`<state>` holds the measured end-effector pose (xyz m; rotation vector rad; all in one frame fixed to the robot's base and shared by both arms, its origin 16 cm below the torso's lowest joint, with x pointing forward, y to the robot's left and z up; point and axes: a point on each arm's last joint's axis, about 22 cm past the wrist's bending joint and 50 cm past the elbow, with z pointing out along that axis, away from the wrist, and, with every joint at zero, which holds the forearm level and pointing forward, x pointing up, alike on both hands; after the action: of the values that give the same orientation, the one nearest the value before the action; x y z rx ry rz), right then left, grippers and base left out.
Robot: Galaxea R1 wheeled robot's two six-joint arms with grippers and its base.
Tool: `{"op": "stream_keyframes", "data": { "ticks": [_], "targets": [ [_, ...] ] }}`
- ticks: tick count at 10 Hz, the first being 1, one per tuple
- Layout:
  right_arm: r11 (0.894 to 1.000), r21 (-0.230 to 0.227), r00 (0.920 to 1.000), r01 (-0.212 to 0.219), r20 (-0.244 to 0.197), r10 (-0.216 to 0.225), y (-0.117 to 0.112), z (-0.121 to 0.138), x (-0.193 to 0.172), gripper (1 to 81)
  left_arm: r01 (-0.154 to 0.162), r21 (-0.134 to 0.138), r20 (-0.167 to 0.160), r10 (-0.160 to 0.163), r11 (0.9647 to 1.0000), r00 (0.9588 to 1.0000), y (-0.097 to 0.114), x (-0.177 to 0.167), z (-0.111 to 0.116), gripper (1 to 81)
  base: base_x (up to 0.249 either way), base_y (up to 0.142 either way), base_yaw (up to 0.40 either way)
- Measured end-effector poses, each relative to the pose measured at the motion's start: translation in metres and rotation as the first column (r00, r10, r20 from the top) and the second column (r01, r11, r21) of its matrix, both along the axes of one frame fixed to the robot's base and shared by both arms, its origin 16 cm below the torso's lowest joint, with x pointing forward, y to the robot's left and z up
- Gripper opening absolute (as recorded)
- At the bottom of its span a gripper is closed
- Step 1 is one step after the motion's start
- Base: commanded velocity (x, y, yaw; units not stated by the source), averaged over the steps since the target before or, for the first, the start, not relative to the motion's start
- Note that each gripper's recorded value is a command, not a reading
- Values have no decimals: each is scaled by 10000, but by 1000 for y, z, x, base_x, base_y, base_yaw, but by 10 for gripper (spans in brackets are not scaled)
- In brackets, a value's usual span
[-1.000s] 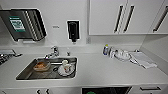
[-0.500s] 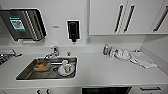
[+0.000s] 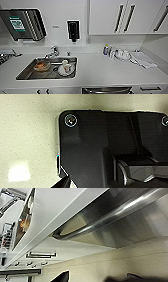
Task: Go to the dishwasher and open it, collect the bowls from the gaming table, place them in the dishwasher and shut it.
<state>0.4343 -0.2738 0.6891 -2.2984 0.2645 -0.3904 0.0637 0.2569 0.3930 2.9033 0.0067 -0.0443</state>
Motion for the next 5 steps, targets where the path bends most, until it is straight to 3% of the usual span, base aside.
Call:
{"op": "stream_keyframes", "data": {
  "ticks": [2, 5],
  "targets": [
    [9972, -560, 9979, 498, -379, -519, -56, 2, -28, 811, 0, -10, 3, 0, 10000, 10000, -1, 0, 0, 811, 0, 0, 0],
    [9936, -970, 9822, 575, -1729, -738, -83, -35, -107, 811, -1, -18, 9, 1, 10000, 10000, -1, 1, 0, 811, 0, 0, 0]
  ]
}}
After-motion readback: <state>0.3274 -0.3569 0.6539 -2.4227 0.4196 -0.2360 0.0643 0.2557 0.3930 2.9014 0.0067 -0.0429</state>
